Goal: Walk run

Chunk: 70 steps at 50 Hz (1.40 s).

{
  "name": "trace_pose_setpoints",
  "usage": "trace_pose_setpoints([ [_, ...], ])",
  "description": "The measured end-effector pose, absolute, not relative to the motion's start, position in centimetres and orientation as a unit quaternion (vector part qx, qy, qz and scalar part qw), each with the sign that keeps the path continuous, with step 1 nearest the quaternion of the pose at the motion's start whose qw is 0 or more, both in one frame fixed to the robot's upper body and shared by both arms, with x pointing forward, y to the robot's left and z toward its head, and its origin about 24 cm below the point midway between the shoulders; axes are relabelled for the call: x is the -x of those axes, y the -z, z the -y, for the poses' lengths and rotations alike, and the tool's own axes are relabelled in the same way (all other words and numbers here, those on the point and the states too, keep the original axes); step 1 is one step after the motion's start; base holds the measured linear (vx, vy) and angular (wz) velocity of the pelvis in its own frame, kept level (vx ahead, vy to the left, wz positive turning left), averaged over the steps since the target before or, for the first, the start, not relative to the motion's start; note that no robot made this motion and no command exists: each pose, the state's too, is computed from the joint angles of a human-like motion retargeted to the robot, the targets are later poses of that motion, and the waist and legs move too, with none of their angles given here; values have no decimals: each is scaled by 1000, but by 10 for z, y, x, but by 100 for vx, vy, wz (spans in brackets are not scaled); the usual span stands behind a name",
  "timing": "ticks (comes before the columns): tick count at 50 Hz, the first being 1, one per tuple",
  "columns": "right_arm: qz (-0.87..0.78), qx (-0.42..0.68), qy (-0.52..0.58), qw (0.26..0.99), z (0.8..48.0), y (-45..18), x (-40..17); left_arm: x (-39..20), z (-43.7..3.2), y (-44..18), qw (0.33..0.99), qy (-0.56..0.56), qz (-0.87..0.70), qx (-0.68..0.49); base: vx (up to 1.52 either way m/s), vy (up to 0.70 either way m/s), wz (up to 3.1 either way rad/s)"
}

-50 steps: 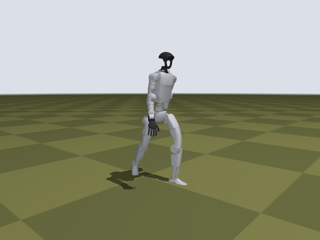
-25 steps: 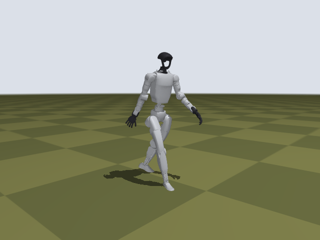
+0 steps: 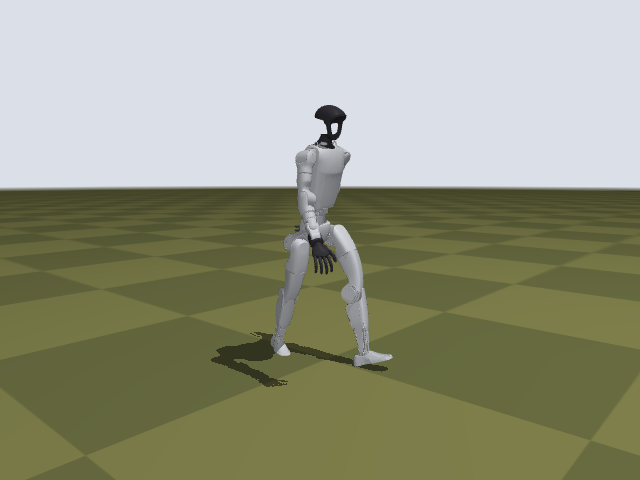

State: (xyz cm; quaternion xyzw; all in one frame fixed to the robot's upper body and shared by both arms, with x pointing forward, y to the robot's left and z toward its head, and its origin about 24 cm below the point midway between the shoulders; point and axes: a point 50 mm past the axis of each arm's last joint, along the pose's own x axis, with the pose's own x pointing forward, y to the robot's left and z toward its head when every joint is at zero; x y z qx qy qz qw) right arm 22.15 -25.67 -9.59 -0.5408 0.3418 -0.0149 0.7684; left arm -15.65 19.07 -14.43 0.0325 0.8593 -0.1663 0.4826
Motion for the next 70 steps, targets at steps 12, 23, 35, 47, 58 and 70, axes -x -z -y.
trace_pose_setpoints([
  [12, -529, 497, -98, 681, 216, 168, -70, 37, -217, 173, 610, 160, -768, -109, 120, 11, -30],
  [23, -721, 398, -216, 525, 218, 165, 77, -195, -304, 97, 828, 43, -468, -306, 101, 2, 76],
  [35, -809, 302, -141, 484, 209, 152, 124, -176, -296, 104, 827, 65, -451, -330, 126, -11, 56],
  [47, -577, 481, -92, 653, 241, 161, -86, 60, -214, 169, 565, 202, -788, -136, 108, -10, -42],
  [58, -276, 545, 19, 792, 234, 85, -241, 155, -159, 146, 455, 278, -846, -12, 108, 12, -69],
  [70, -512, 549, -165, 640, 211, 170, -63, 12, -240, 170, 642, 105, -744, -153, 120, 9, -31],
])
